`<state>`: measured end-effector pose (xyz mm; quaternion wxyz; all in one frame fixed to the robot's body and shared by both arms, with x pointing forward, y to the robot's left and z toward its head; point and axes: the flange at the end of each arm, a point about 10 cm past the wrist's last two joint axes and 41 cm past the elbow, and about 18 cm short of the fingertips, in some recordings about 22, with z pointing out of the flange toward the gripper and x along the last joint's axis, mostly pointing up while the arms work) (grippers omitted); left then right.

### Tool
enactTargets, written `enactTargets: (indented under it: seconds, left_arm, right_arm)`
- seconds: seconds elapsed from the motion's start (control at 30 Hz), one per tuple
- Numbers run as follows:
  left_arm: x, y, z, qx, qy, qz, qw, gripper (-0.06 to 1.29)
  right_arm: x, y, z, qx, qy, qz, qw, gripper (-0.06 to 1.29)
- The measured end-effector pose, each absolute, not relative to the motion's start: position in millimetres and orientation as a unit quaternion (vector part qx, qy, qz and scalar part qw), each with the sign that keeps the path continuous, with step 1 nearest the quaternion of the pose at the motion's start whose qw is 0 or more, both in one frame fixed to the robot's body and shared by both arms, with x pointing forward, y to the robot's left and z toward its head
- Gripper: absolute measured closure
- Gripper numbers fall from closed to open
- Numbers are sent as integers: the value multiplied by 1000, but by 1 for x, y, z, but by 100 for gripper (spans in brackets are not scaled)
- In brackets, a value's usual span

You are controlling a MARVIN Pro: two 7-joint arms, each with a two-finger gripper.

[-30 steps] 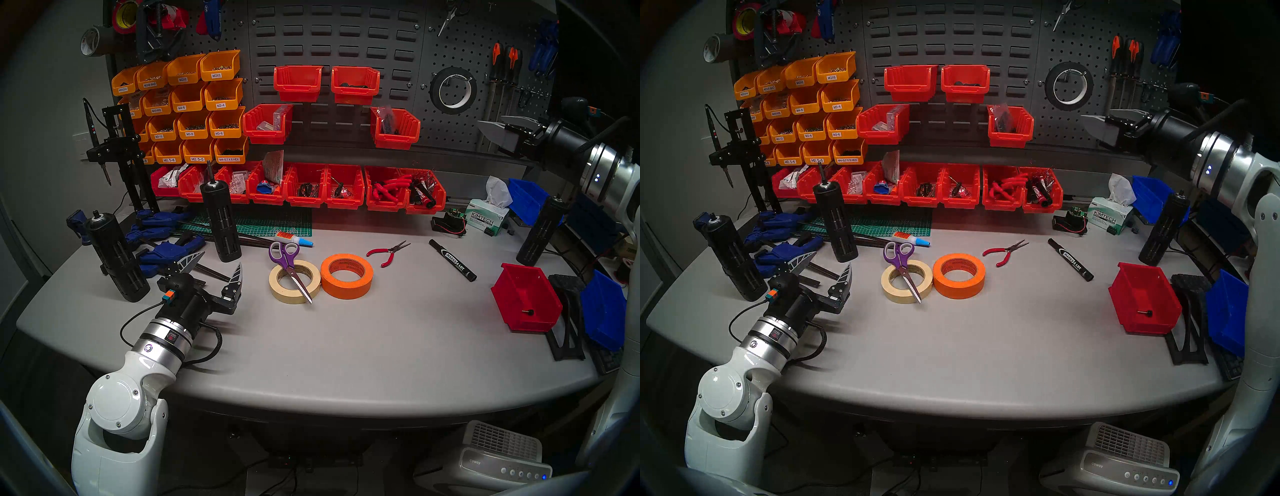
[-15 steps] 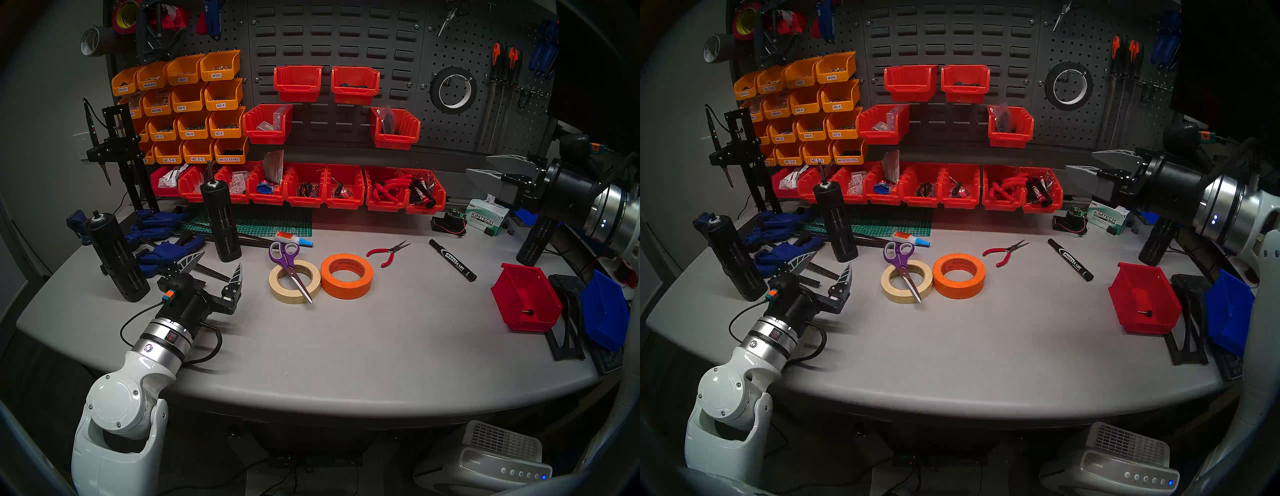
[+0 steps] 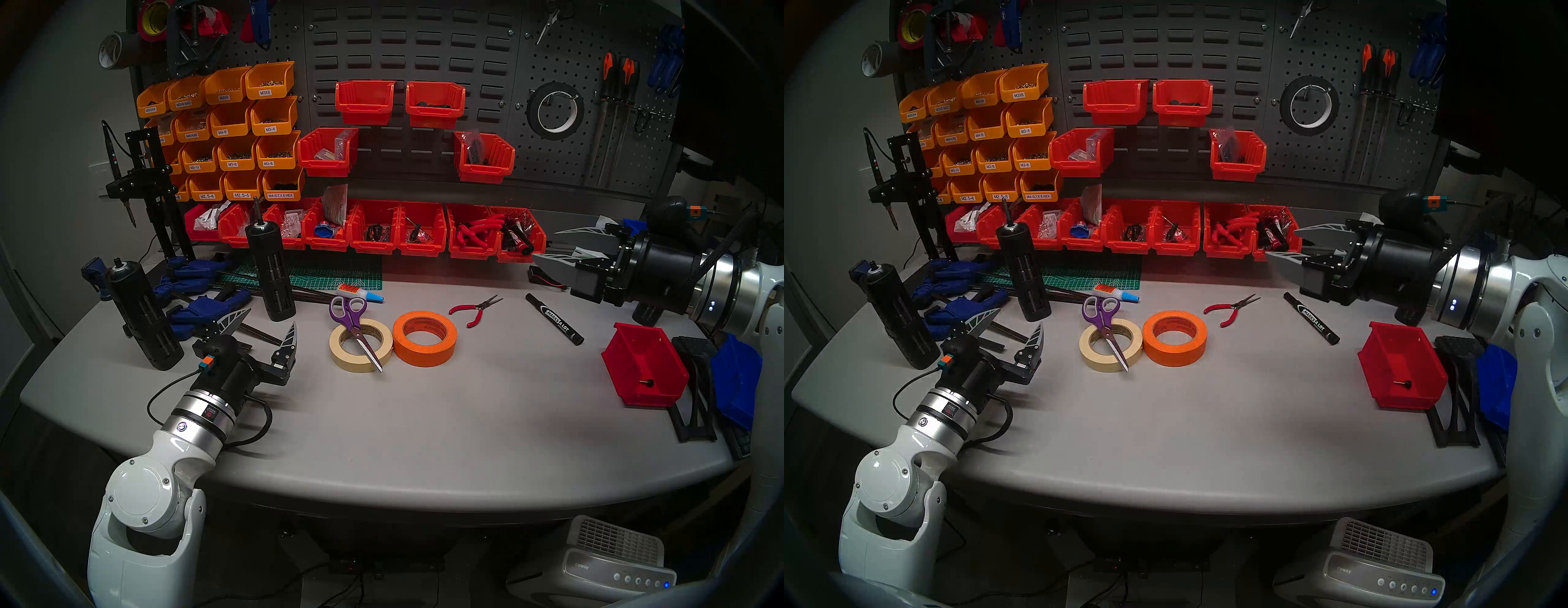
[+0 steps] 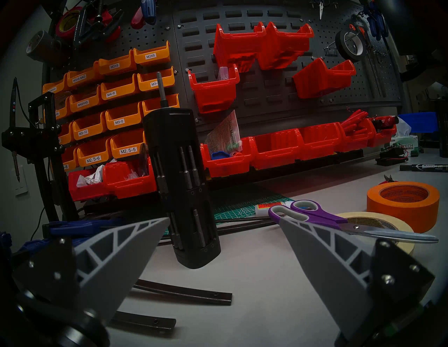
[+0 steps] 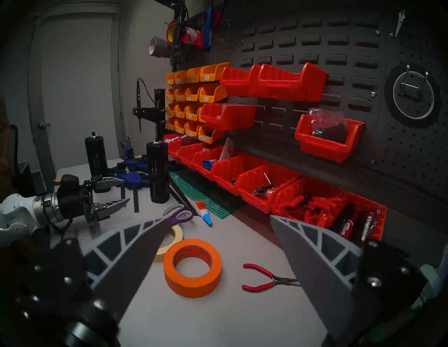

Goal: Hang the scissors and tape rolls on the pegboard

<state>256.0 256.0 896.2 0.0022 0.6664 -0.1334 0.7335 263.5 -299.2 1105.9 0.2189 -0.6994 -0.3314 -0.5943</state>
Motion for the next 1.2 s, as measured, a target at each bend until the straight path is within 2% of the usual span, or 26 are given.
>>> enactTargets:
  seconds: [0.3,1.2]
  left_arm:
    - [256,256,896,666,-133,734,2,0]
    - [256,256,896,666,-133,734,2,0]
  right_arm:
    - [266,-282,1095,-715,-348,-565,220,21]
    - [290,-252,1059,-757,-367,-493,223,23]
